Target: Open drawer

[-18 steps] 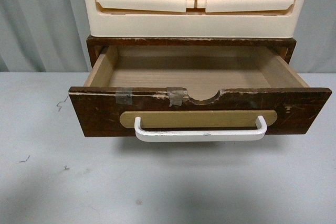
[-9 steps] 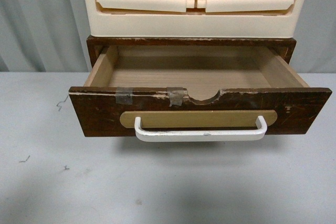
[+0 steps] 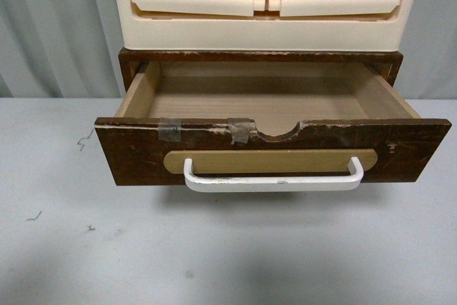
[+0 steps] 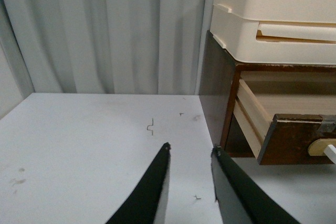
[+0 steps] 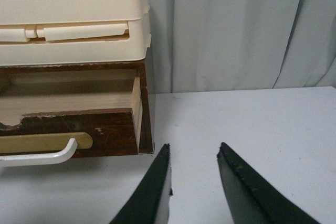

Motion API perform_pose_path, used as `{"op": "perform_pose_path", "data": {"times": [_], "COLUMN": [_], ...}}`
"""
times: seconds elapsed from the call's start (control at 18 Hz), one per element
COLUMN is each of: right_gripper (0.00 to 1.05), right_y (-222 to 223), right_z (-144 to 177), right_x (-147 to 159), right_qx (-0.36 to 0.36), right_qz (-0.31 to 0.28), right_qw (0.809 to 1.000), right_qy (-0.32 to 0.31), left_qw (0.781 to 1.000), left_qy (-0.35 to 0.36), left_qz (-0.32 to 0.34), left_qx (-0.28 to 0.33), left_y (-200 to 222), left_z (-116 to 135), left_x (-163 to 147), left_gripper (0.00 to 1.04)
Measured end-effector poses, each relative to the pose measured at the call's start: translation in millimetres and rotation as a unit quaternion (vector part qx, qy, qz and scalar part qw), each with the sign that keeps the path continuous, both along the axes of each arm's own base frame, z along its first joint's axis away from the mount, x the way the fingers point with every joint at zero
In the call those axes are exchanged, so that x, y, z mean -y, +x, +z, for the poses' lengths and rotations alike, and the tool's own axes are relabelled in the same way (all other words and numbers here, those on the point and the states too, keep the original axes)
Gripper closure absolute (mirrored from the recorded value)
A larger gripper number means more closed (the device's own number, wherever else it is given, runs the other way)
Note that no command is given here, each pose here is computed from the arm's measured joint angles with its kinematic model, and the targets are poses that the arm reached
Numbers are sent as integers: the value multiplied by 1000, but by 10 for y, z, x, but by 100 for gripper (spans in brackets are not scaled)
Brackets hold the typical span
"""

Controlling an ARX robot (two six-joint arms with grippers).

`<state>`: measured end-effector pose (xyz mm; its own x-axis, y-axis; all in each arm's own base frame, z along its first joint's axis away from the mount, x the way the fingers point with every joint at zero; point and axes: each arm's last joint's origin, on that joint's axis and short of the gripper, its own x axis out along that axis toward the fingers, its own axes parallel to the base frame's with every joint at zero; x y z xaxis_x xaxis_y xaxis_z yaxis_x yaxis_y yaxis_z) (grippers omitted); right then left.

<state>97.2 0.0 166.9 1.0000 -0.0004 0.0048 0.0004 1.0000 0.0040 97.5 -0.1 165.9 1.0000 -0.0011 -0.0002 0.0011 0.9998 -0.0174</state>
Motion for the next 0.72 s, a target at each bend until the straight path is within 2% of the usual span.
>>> {"op": "perform_pose_path", "data": {"times": [0.22, 0.33, 0.39, 0.72], "right_gripper": [39, 17, 6, 6], "right_y": [0, 0, 0, 0], "right_z": [0, 0, 0, 0], "right_x": [0, 0, 0, 0], "right_qx": [0, 0, 0, 0], "right_qz": [0, 0, 0, 0], "right_qw": [1000, 1000, 1000, 1000], "right_qy": [0, 0, 0, 0], "left_qw": [1000, 1000, 1000, 1000], "left_qy": [0, 0, 0, 0], "left_qz": [0, 0, 0, 0], "left_qx": [0, 0, 0, 0], "left_y": [0, 0, 0, 0], "left_z": [0, 0, 0, 0], "left_x": [0, 0, 0, 0], "left_gripper": [40, 15, 6, 7]}}
